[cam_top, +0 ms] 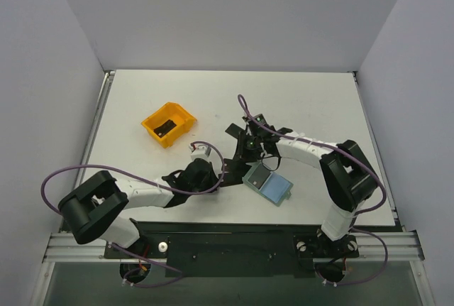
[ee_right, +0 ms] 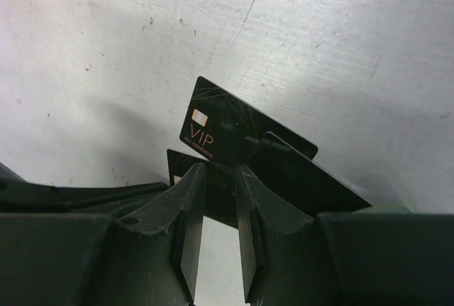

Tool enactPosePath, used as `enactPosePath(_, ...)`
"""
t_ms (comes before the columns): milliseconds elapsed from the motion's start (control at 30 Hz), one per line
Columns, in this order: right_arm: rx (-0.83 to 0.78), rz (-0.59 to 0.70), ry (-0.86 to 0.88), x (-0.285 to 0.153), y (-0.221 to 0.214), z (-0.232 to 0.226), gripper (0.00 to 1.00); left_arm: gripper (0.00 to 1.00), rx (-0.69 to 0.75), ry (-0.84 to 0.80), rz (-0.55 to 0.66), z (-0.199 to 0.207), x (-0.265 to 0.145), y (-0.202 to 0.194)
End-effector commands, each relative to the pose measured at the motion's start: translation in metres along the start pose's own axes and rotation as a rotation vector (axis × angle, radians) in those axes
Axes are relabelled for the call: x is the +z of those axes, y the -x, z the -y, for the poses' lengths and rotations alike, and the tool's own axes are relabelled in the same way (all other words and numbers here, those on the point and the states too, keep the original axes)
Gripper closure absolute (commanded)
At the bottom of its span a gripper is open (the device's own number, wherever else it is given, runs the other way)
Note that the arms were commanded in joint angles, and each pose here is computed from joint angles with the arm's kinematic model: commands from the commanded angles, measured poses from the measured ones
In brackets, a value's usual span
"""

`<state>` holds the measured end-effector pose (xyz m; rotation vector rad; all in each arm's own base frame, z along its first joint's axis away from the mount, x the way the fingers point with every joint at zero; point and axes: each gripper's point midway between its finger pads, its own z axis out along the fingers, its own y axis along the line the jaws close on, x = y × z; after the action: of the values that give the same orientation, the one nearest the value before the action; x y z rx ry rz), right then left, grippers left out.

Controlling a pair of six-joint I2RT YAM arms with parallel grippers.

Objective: Put the credit cards into the card holder
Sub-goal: Move the credit card to the corner of the board.

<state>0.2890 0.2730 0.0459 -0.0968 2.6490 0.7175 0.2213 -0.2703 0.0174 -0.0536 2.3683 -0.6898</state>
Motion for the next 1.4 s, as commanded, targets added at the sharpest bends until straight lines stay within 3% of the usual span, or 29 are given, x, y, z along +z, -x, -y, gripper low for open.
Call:
enactPosePath(0,0.008,-0.044,0.022,0.009,-0.001,-0.011,0.8,1.0,0.091,0.187,-0.121,-0.045,-0.019,-0.027)
enactPosePath(233,0.014,-0.106,0.031,0.014,-0.016,-0.01,0.8,1.0,0.13,0.109,-0.041,-0.01,-0.015,0.008)
enactPosePath(533,0.009,-0.171,-0.08,0.022,-0.028,0.01,0.81,1.0,0.177,0.068,-0.086,0.011,0.01,-0.005)
enactPosePath(1033,-0.002,-0.156,-0.349,0.03,-0.019,0.063,0.84,1.0,0.142,0.148,-0.156,-0.029,-0.002,-0.04)
enactPosePath(1367,0.03,-0.111,-0.418,0.026,0.005,0.085,0.84,1.0,0.103,0.213,-0.178,-0.062,-0.027,-0.058)
